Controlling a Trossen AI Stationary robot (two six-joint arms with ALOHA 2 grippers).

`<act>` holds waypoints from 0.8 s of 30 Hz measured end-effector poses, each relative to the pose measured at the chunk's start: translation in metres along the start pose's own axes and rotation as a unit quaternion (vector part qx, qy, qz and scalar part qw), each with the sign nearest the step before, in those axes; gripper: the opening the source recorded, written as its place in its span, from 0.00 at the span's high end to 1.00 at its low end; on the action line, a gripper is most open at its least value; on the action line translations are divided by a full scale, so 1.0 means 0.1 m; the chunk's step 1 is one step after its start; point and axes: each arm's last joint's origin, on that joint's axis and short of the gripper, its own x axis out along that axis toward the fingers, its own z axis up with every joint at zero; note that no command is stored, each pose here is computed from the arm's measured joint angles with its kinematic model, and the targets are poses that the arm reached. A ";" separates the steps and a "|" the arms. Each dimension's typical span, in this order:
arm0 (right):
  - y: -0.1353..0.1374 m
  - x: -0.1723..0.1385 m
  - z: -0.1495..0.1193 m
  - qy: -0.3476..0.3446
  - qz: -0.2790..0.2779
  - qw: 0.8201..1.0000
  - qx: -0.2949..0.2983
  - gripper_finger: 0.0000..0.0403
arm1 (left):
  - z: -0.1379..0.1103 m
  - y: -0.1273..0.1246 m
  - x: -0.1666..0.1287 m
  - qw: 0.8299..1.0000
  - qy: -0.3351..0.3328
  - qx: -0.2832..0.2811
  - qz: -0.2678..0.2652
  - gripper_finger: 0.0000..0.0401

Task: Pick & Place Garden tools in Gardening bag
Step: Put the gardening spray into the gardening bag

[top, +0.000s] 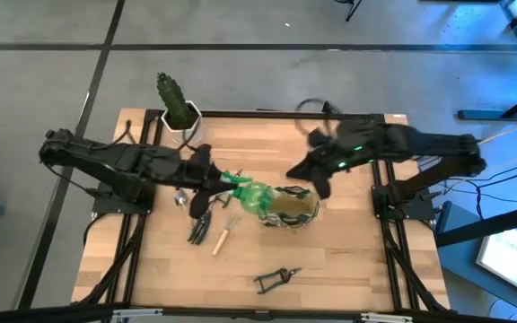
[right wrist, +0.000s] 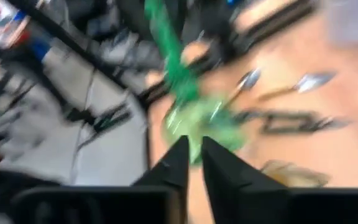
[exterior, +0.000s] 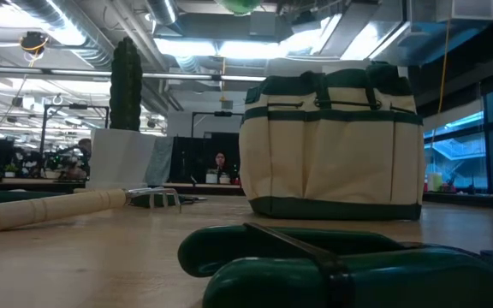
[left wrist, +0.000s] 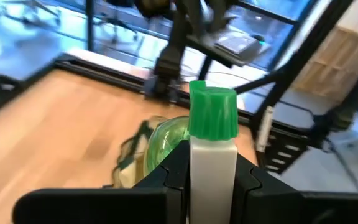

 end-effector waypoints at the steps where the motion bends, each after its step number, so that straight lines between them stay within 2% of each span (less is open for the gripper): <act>1: 0.01 -0.11 0.00 -0.014 -0.010 1.000 -0.011 0.96 | 0.00 0.02 0.07 1.000 0.008 0.001 -0.017 0.90; 4: 0.06 -0.39 -0.02 -0.048 -0.025 0.998 -0.041 0.99 | 0.01 0.08 0.29 0.998 0.017 0.007 -0.062 0.90; 10: 0.07 -0.69 -0.17 -0.058 -0.088 0.993 -0.060 0.99 | 0.14 0.16 0.58 0.996 0.052 0.066 -0.037 0.90; 12: 0.07 -0.72 -0.21 -0.053 -0.113 0.990 -0.060 0.99 | 0.22 0.18 0.66 0.993 0.068 0.091 -0.026 0.90; 16: 0.06 -0.71 -0.27 -0.050 -0.149 0.985 -0.071 1.00 | 0.37 0.20 0.90 0.989 0.095 0.106 -0.030 0.90; 20: 0.05 -0.69 -0.31 -0.026 -0.161 0.983 -0.084 1.00 | 0.41 0.24 1.16 0.981 0.151 0.123 -0.006 0.90; 24: 0.09 -0.72 -0.36 -0.012 -0.146 0.981 -0.125 1.00 | 0.41 0.24 1.34 0.971 0.193 0.143 0.018 0.90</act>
